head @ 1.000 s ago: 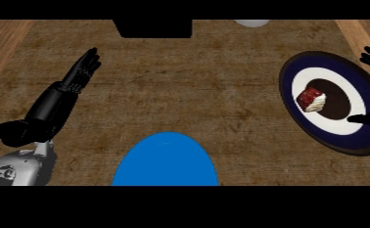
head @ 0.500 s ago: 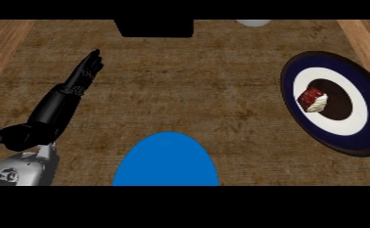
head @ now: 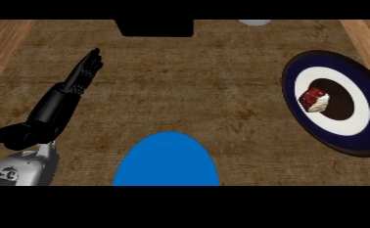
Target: Pick the cupcake from the plate and place it in the plate
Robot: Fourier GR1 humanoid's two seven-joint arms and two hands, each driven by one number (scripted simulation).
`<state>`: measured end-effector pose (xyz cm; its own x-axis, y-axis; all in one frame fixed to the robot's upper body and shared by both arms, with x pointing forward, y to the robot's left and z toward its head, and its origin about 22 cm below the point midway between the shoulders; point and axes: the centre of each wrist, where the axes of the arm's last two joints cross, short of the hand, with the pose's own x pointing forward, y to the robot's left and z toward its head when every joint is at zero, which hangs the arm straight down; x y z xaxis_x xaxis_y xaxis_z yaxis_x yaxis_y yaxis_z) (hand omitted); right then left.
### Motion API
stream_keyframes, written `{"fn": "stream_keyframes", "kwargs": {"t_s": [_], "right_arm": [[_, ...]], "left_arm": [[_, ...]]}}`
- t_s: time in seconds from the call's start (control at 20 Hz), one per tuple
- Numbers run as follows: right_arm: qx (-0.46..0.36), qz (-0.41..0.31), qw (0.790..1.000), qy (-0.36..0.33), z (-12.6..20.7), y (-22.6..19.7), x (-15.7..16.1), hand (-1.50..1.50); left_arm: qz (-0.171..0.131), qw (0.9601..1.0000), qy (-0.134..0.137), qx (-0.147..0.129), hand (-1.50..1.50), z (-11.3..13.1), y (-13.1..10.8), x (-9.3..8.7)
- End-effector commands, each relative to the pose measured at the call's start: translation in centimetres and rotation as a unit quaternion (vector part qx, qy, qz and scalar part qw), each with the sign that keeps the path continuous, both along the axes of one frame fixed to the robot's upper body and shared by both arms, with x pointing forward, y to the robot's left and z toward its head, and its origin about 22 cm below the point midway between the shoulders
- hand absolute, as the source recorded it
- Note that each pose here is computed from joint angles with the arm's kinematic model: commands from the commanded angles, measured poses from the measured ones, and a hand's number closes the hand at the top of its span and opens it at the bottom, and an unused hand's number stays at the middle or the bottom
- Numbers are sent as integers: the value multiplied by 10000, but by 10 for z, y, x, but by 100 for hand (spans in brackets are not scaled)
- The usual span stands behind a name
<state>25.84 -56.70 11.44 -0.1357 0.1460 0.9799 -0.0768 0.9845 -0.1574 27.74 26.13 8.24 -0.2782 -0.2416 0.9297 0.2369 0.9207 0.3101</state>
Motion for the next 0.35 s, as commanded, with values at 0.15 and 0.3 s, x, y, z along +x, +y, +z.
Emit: {"fn": "stream_keyframes", "kwargs": {"t_s": [0.15,0.3], "right_arm": [[636,1009,9915,-521,4,-13,-19,-150],[642,1160,9901,-462,4,-13,-23,-150]], "left_arm": [[61,10000,-33,-60,0,-6,-8,1],[58,10000,29,-53,0,-3,1,1]]}}
